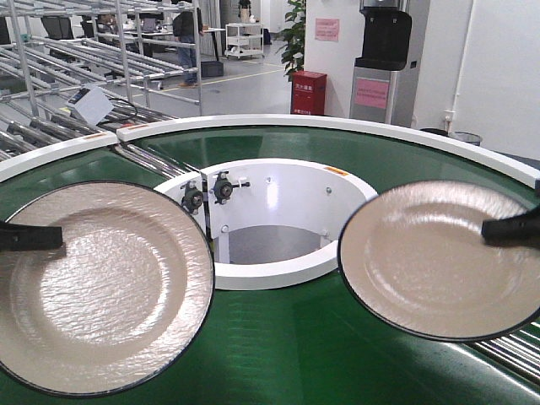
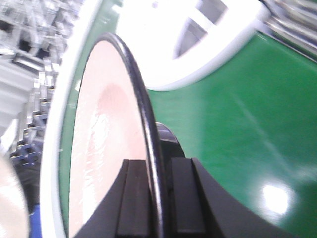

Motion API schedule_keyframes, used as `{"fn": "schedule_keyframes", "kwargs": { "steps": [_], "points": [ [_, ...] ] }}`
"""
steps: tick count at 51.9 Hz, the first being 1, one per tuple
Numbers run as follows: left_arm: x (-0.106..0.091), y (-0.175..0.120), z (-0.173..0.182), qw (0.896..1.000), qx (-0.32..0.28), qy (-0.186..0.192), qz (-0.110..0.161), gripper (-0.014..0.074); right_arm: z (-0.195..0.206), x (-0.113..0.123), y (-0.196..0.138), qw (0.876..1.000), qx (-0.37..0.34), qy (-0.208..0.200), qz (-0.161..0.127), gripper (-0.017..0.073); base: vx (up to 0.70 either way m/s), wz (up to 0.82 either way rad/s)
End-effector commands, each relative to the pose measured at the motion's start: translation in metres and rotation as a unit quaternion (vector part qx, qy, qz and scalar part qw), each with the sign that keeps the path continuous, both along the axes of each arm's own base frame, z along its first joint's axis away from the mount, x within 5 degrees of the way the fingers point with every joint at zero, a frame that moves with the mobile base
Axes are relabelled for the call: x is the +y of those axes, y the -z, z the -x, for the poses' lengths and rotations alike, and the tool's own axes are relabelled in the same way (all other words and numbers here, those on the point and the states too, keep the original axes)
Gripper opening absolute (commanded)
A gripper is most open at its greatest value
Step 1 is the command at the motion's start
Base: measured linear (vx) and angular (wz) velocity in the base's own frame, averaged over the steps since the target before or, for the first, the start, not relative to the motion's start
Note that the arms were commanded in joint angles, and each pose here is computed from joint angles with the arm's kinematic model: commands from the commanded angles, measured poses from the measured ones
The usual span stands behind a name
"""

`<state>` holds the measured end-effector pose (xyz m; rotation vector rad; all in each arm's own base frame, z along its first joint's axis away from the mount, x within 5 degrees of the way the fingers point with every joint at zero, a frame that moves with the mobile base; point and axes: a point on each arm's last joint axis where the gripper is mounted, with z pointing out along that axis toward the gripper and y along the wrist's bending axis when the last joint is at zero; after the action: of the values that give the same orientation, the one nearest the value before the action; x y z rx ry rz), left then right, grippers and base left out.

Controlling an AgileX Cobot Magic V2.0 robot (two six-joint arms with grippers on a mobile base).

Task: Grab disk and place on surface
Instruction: 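Lift both plates upright off the conveyor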

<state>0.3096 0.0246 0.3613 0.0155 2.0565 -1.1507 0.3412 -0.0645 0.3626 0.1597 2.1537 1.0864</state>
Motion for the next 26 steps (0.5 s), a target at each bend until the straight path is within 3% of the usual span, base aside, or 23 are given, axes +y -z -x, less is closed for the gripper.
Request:
{"fn": "schedule_keyframes", "kwargs": {
  "steps": [1, 11, 26],
  "points": [
    [-0.012, -0.043, 0.016, 0.995, -0.054, 0.013, 0.082, -0.0009, 0.027, 0.018, -0.05, 0.996, -0.071, -0.028, -0.035, -0.0009, 0.0, 0.0],
    [-0.015, -0.055, 0.027, 0.994, -0.067, 0.008, 0.086, -0.0009, 0.041, 0.024, -0.066, 0.995, -0.093, -0.03, -0.026, -0.0009, 0.0, 0.0],
    [-0.019, -0.068, 0.039, 0.993, -0.095, -0.006, 0.067, -0.0008, 0.044, 0.025, -0.068, 0.995, -0.092, -0.025, -0.027, -0.0009, 0.0, 0.0]
  ]
}}
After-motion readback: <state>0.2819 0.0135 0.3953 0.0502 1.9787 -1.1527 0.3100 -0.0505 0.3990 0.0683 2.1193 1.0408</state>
